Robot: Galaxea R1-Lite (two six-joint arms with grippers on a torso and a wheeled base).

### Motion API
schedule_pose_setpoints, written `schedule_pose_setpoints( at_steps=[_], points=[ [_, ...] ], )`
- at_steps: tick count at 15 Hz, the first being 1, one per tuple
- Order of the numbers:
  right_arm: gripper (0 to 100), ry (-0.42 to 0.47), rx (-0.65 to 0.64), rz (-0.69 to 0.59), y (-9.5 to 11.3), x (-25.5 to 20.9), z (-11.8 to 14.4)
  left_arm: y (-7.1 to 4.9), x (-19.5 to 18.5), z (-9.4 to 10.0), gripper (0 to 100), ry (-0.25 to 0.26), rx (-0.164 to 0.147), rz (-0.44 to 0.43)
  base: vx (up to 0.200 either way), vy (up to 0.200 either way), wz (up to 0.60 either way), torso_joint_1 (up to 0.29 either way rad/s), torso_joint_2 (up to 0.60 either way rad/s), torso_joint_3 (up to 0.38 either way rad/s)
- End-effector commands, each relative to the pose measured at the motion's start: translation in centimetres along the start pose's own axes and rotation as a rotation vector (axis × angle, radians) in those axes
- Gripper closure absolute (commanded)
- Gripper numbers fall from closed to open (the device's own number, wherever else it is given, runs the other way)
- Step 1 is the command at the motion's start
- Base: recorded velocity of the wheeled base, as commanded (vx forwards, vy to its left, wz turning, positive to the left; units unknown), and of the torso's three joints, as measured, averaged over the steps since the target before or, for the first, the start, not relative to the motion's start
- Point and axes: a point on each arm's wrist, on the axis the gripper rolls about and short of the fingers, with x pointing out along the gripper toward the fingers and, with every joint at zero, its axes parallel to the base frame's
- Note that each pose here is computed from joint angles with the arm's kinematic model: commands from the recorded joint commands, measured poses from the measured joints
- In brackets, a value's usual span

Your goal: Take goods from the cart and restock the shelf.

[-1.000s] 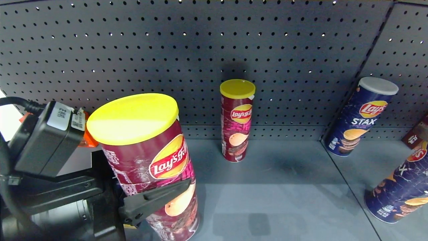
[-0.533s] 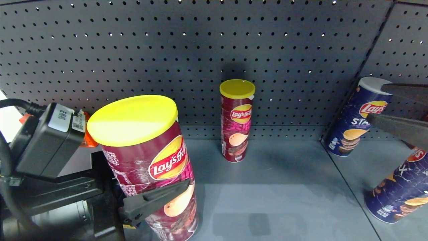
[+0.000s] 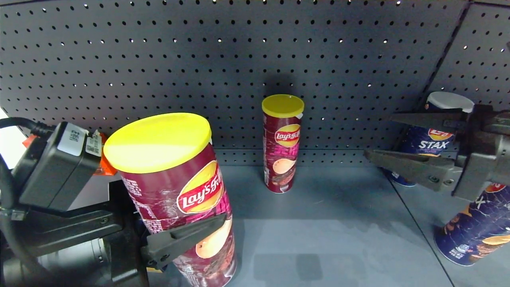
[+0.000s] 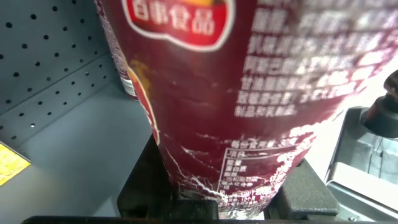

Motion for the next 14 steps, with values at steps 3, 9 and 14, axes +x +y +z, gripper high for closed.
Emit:
schedule_pose_setpoints(
  at_steps=[3, 9, 14],
  points=[
    [0, 0.077, 0.009, 0.028, 0.5, 3.3, -1.4, 0.0, 0.0, 0.0, 100, 0.000, -0.007, 0.002, 0.000, 0.000, 0.00, 0.000, 0.00, 0.000],
    [0, 0.128, 0.113, 0.036, 0.6, 5.0, -2.6, 0.3, 0.0, 0.0, 100, -0.002, -0.009, 0.014, 0.000, 0.000, 0.00, 0.000, 0.00, 0.000],
    [0, 0.080, 0.094, 0.028, 0.1, 8.3, -3.9, 0.7, -0.2, 0.0, 100, -0.001, -0.012, 0.037, 0.000, 0.000, 0.00, 0.000, 0.00, 0.000]
  ],
)
